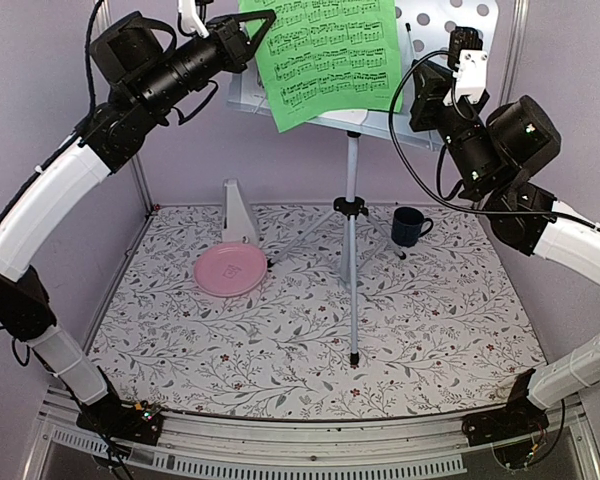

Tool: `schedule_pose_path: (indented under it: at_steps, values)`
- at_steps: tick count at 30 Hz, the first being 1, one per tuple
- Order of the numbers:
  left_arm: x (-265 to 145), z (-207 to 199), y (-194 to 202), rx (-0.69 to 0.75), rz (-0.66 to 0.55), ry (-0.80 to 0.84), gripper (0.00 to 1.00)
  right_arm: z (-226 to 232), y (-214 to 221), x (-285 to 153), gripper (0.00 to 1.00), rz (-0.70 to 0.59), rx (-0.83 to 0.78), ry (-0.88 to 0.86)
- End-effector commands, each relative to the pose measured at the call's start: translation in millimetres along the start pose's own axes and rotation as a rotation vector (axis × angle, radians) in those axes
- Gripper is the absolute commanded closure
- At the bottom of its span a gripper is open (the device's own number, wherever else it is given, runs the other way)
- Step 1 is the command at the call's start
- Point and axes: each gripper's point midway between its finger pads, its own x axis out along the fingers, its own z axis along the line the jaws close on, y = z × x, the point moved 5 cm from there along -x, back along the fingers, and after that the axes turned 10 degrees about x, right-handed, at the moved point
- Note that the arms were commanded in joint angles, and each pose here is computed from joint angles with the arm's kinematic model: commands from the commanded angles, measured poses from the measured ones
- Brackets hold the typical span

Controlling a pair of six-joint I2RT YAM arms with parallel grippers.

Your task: Set up the instrument practice props

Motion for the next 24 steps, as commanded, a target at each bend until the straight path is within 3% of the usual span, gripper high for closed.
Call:
schedule_pose_path:
  at_steps: [1,3,9,12,16,24]
  values:
    - [-10.5,3.3,-21.0,0.021,-0.048,-0.012,1.00,-4.8,-4.6,4.4,0.80,-0.007,-0.011,0.046]
    - [-12.1,3.0,-22.7,0.023,-0.052,-0.012,1.00,-3.5,-2.6,7.1,0.76,0.010,-0.016,0.049]
    - [-12.9,2.1,-22.5,0.028,-0.051,-0.008,1.00,-2.4,1.0,13.2,0.76,0.043,-0.018,0.067]
    - [-13.3,2.7,-23.1,0.032,-0.052,-0.011,1.00,-2.3,3.8,15.8,0.80,0.056,-0.022,0.079]
    - [-13.0,4.0,-23.0,0.034,-0.052,-0.025,1.00,-1.3,3.0,15.2,0.99,0.052,-0.007,0.069]
    - [-13.0,12.7,-23.9,0.051,-0.053,-0.092,1.00,-0.1,-0.7,7.0,1.00,-0.019,0.042,0.028]
